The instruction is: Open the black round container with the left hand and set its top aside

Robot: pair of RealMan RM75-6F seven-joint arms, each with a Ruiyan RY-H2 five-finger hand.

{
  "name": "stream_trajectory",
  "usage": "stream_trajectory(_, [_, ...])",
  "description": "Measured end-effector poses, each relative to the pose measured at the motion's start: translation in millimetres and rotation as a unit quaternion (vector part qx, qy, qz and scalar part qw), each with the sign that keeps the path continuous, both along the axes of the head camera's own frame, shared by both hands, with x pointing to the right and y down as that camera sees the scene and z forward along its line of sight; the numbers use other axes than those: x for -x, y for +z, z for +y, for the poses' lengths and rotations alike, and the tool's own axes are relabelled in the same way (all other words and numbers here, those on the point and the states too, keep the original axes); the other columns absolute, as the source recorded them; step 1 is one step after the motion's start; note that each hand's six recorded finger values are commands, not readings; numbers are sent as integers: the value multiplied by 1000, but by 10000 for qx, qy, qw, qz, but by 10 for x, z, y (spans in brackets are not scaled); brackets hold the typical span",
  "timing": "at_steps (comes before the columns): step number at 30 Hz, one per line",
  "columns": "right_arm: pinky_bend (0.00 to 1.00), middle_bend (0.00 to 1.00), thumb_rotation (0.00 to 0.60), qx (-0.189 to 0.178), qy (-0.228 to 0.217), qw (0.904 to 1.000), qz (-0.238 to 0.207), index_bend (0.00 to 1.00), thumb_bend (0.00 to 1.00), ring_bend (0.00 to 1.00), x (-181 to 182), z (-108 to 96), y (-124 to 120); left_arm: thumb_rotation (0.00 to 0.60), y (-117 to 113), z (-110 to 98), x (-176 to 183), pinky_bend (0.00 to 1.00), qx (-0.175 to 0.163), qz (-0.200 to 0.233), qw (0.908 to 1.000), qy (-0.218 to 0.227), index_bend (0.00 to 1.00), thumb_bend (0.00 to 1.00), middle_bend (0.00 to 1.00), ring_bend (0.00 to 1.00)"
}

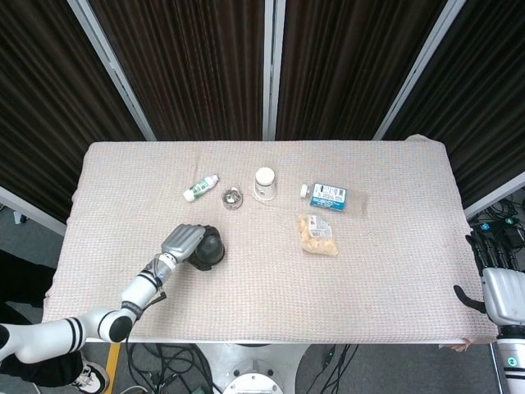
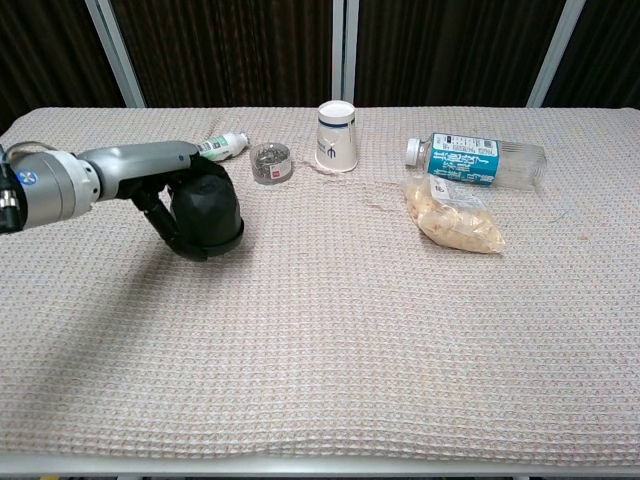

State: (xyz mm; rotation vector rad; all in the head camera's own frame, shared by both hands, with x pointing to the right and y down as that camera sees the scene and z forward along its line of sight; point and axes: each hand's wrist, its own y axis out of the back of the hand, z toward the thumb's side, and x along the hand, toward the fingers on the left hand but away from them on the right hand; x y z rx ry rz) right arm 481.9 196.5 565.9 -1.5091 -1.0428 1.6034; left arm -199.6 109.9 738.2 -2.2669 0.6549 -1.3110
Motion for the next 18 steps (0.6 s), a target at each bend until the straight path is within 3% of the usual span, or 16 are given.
stream_trajectory(6, [0, 3, 600, 20, -5, 10000, -12, 11, 153, 0, 2, 0, 8, 600, -373, 220, -338, 463, -170, 1001, 9944, 291, 434, 209, 495, 357])
stream_trajectory(11, [0, 3, 600, 45, -6, 10000, 5, 12, 153, 0, 2, -2, 18, 600, -766, 454, -617, 462, -453, 1869, 9789, 687, 436, 208, 495, 357])
stream_trajectory(14, [0, 3, 600, 57, 1, 10000, 1, 12, 153, 0, 2, -3, 21, 600, -825, 431, -648, 462, -672, 1992, 9751, 708, 436, 209, 495, 357])
stream_trajectory(18, [0, 3, 600, 25, 17, 10000, -2, 12, 153, 0, -5, -14, 4, 600, -629, 178, -514, 462, -926, 1575, 9819, 503, 436, 209, 495, 357])
